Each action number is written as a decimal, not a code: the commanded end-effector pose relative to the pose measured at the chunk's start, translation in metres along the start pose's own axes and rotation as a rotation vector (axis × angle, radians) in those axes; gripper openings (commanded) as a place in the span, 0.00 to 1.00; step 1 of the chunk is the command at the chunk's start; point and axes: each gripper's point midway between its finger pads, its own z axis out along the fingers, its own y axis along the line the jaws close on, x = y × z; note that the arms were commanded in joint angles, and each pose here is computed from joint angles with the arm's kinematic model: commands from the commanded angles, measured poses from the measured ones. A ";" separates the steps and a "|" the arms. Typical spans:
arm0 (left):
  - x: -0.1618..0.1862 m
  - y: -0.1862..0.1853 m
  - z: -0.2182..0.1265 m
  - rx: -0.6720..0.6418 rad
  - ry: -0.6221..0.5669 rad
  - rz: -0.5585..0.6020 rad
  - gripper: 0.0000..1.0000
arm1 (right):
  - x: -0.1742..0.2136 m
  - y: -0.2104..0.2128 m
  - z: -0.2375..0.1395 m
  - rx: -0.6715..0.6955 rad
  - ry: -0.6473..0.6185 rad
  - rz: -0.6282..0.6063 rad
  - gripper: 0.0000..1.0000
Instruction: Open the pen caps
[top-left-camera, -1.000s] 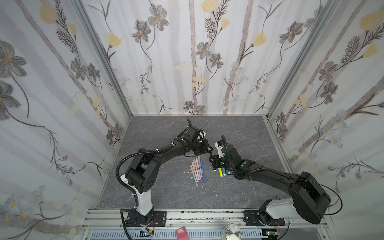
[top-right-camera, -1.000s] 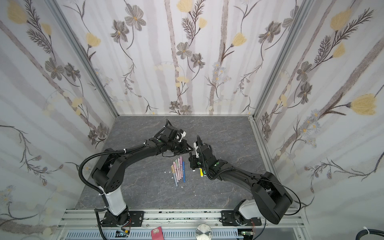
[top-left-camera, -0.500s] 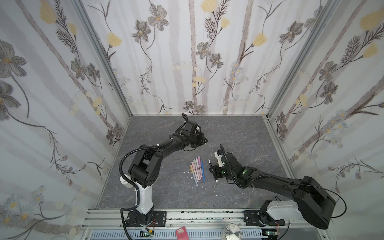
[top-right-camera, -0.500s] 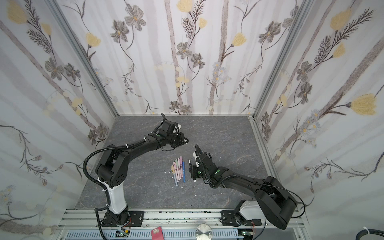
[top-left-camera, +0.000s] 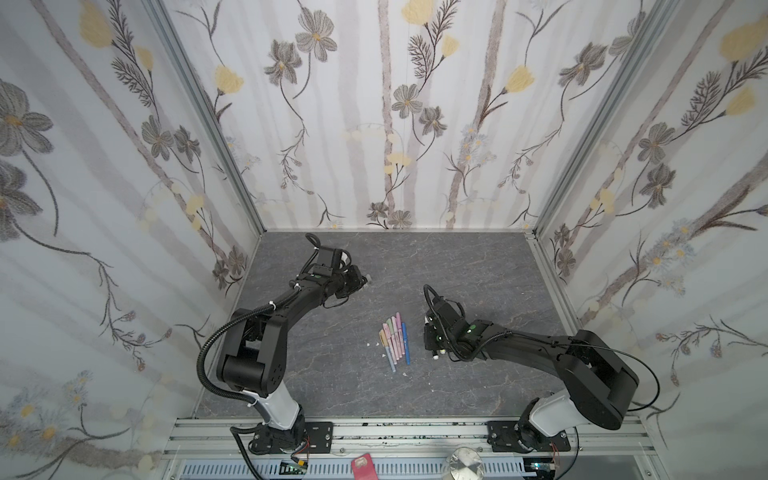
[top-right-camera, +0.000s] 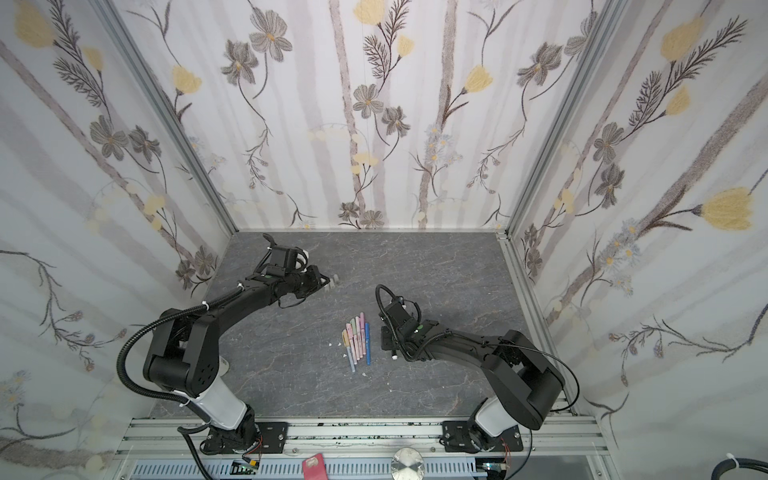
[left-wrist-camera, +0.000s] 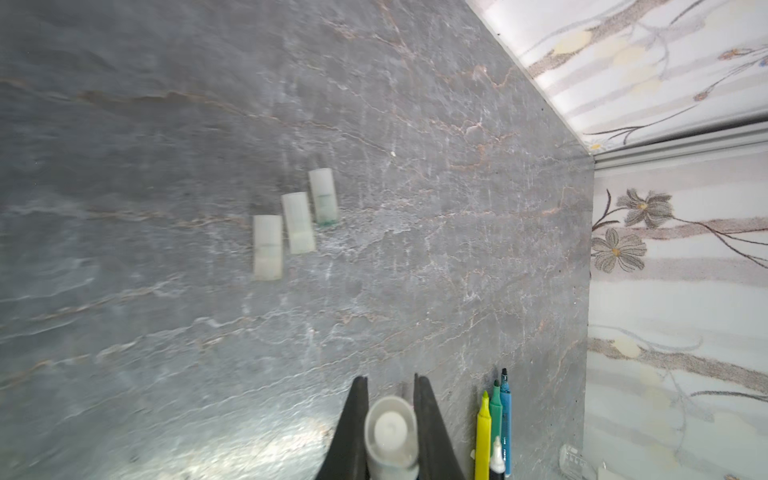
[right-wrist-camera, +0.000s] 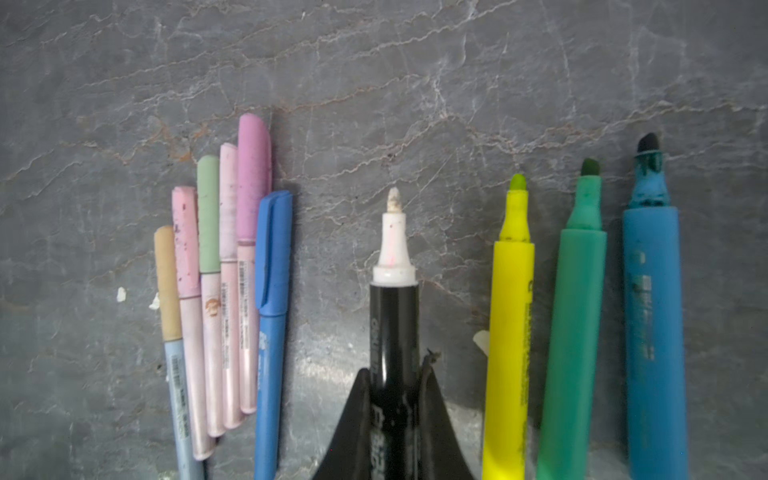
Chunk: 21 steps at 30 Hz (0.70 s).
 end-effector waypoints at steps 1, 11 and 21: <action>0.005 0.018 -0.008 -0.018 0.008 0.010 0.00 | -0.007 -0.015 0.003 0.113 -0.017 -0.008 0.03; 0.022 0.051 -0.011 -0.037 0.033 -0.022 0.00 | -0.006 -0.021 0.018 0.185 0.013 -0.039 0.06; 0.016 0.068 0.010 -0.062 0.054 -0.015 0.00 | -0.006 -0.026 0.024 0.222 0.025 -0.052 0.11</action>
